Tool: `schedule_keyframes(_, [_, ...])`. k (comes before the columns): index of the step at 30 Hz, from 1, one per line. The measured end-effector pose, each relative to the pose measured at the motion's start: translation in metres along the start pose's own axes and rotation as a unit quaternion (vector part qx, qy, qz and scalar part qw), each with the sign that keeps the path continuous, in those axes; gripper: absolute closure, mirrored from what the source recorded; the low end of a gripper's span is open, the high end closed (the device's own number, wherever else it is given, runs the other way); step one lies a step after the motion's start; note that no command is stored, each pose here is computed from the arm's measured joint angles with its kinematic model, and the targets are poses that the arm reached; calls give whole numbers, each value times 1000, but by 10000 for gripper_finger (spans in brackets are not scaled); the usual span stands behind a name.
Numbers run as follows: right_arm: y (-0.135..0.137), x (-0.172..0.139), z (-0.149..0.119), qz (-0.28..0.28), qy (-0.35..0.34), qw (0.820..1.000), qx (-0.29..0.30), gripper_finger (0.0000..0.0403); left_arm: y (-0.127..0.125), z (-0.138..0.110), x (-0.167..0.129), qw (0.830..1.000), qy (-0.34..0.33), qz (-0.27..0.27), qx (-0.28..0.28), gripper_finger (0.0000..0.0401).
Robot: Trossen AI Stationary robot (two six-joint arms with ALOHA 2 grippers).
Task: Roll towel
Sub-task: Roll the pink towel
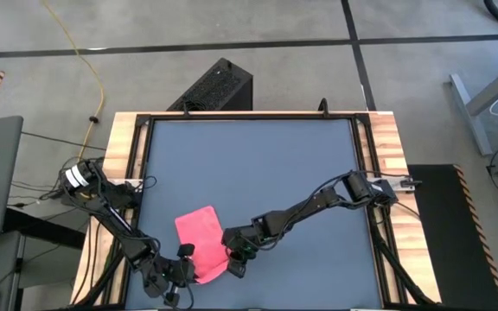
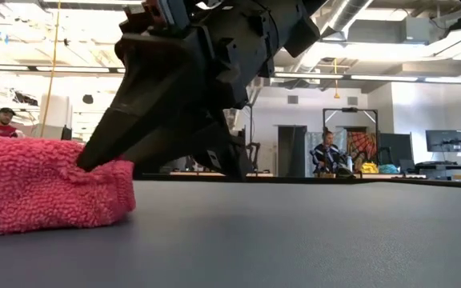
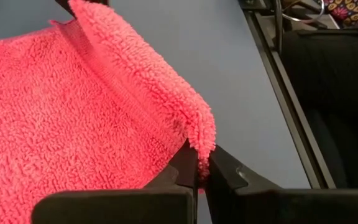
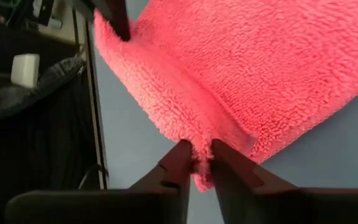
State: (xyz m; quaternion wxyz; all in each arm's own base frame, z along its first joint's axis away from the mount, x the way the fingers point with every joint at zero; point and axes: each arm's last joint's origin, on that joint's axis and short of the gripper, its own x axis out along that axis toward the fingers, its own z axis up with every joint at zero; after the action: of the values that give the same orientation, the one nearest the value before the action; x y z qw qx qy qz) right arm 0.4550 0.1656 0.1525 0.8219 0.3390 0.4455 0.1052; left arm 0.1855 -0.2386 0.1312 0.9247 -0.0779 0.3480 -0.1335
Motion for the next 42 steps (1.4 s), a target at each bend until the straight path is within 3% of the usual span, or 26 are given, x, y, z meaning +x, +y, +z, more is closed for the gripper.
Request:
schedule_keyframes(6, [-6,-4,7,49,48,998,-4,266,-2,-3,-1,1000,6,0,6,401])
schedule_keyframes(12, [-26,-12,27,44,22,998,-33,256,-6,-7,-4,1000,8,-6,9,401])
schedule_keyframes(19, [-47,-27,67,-13,-130,982,-137,264,-8,-12,-9,1000,26,0,3,401])
schedule_keyframes(23, [-57,-33,81,-26,-174,971,-165,269,-8,-10,-20,1000,22,14,-1,401])
schedule_keyframes(27, [-74,-25,83,-77,-183,964,-176,275,-8,-5,-34,1000,19,23,2,401])
schedule_keyframes(33, [-90,-19,90,-112,-209,951,-200,285,-6,-9,-40,999,20,29,-3,401])
schedule_keyframes(42, [-112,-3,89,-147,-183,952,-196,309,-7,-18,-43,999,19,38,-6,401])
